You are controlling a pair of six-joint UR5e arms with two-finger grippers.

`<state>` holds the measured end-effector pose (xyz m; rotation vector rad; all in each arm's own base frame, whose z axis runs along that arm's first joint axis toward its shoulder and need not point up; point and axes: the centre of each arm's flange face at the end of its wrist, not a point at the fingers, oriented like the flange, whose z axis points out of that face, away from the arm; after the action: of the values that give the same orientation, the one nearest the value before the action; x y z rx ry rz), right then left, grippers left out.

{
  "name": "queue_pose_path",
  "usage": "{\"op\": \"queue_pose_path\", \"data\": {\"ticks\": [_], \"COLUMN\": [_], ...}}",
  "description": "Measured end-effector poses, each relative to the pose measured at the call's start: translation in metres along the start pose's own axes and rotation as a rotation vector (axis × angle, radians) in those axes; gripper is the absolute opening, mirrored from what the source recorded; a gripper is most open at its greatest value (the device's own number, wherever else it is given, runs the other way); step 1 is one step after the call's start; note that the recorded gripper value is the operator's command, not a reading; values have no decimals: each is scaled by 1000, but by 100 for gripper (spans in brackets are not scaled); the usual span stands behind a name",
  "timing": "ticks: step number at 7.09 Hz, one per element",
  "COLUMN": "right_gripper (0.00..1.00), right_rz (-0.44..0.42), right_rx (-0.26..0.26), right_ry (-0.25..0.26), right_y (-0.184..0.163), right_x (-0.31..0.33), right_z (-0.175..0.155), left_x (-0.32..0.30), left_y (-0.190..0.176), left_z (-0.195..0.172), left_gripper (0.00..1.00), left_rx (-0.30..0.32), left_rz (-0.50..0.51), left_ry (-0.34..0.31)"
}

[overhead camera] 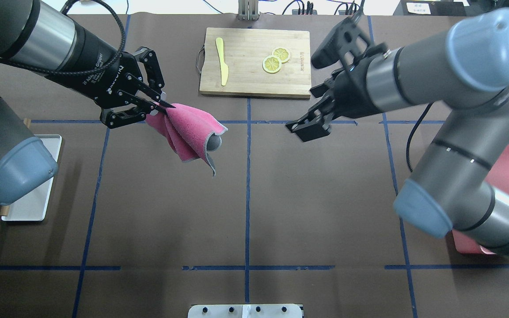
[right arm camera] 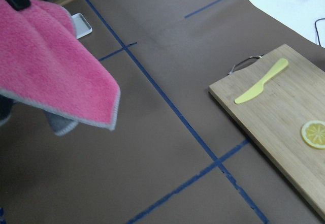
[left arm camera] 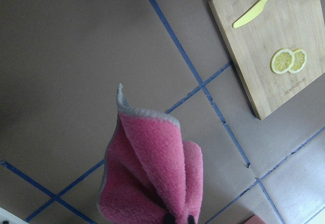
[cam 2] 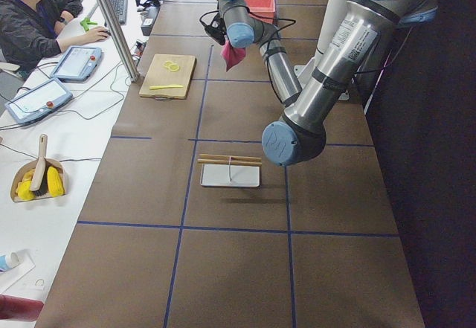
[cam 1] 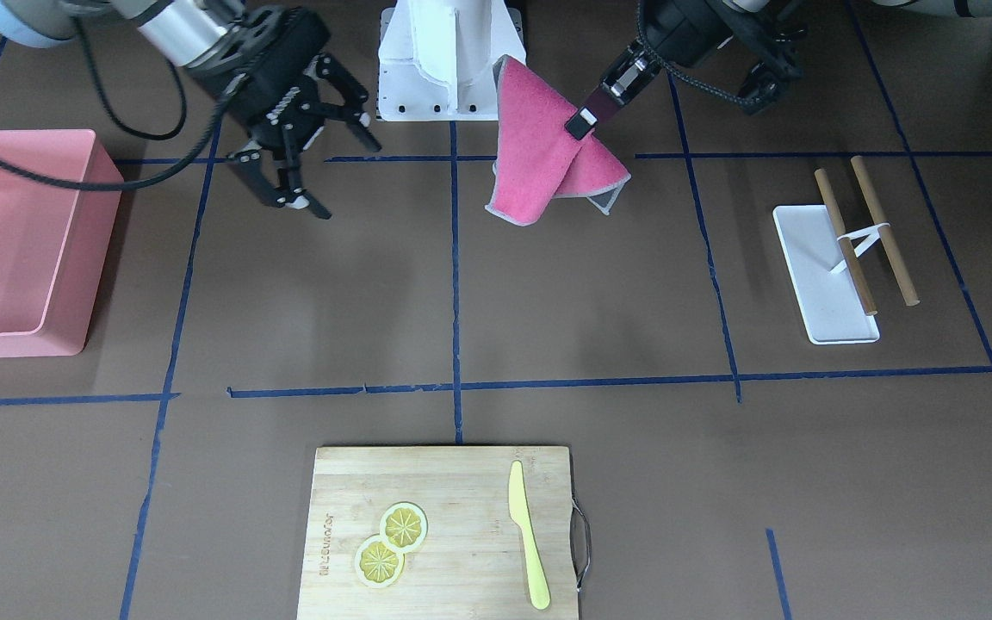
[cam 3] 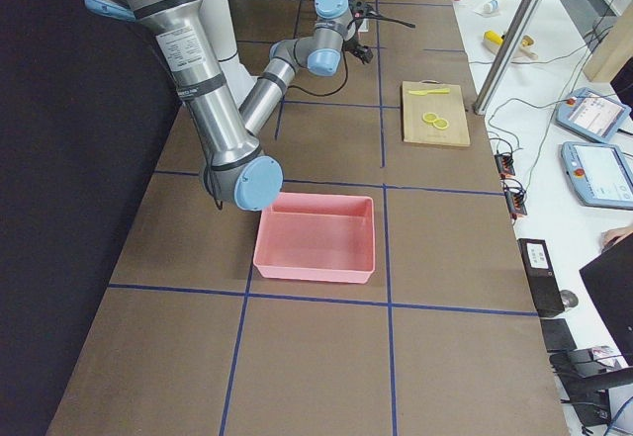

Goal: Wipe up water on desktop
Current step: 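Grasp the hanging pink cloth with the right gripper beside the left gripper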

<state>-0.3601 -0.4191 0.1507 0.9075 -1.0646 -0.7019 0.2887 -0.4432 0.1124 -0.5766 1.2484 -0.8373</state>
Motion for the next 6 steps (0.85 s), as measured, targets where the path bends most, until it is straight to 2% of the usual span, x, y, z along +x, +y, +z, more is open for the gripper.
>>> {"op": "queue_pose_path", "data": {"ticks": [2, 6], "right_gripper": [99, 99], "right_rz": [-21, -42], "right_rx": [59, 106], "right_ry": [-20, -60], "right_y": [-5, -22], "right_x": [-34, -69], "right_z": [10, 13], "left_x": [4, 10], "left_y": [8, 8], "left_z": [4, 15], "left_gripper": [3, 3], "left_rx": [-28, -67], "left_rz": [-46, -87], "left_ry": [19, 45]}}
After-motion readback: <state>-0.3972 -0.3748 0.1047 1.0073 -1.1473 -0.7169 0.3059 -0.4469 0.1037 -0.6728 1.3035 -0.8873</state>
